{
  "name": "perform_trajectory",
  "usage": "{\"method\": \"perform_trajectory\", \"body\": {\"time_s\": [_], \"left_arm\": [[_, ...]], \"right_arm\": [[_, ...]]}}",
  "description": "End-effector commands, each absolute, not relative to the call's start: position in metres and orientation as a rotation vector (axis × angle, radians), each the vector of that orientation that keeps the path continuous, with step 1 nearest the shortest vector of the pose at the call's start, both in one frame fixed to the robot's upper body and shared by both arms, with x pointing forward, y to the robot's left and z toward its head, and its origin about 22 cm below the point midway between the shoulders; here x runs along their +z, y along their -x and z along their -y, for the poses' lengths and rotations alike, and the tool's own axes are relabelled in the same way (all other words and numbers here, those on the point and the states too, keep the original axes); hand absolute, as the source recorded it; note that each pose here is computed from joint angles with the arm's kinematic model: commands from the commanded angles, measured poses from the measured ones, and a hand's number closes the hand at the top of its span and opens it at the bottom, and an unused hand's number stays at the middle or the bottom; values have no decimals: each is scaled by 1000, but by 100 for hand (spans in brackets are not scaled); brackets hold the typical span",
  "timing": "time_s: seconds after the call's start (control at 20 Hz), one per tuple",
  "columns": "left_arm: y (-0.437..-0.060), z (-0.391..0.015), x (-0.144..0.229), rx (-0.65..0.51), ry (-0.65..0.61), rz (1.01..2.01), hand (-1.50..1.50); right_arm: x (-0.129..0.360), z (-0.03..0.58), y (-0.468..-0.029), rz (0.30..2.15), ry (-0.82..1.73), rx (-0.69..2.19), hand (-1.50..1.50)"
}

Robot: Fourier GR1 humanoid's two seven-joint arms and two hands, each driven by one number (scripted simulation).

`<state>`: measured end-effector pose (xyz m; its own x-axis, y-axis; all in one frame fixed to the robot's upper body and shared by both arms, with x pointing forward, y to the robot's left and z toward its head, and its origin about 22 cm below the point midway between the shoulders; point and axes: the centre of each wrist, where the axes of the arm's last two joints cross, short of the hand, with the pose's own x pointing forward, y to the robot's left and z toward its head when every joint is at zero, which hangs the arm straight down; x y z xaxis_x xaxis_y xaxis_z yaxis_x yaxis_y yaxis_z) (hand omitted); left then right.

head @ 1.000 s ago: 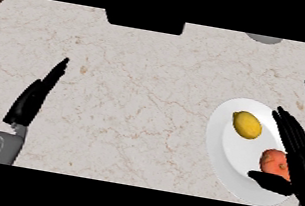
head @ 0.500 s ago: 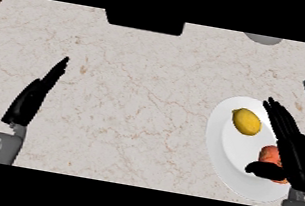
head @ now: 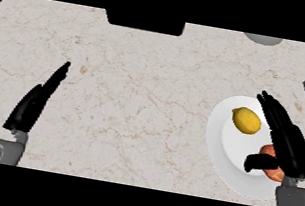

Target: Pick the lemon from the plate and place it in the cardboard box

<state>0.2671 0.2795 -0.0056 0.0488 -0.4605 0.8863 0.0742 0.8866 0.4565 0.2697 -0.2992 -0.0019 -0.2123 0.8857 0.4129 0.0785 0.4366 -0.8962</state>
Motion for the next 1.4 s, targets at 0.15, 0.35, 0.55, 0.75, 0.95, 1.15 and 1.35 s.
{"method": "perform_trajectory", "body": {"time_s": [0.15,0.35,0.55,0.75,0.95,1.15,1.35], "left_arm": [[-280,-283,1,-428,-310,1470,0],[-274,-265,-14,-400,-336,1468,0],[-263,-284,-24,-423,-314,1468,0],[-273,-281,-9,-392,-331,1464,0],[-263,-283,-13,-424,-322,1480,0],[-271,-272,-16,-412,-316,1483,0],[-276,-273,-8,-395,-323,1456,0]], "right_arm": [[-25,285,-271,1581,814,962,150],[-36,269,-276,1688,1014,996,150],[-30,265,-281,1758,1100,924,150],[-16,287,-278,1785,1135,882,150],[-18,278,-266,1812,1237,802,150],[-6,258,-280,1611,1132,1130,150],[20,254,-280,1378,1014,1408,150]]}}
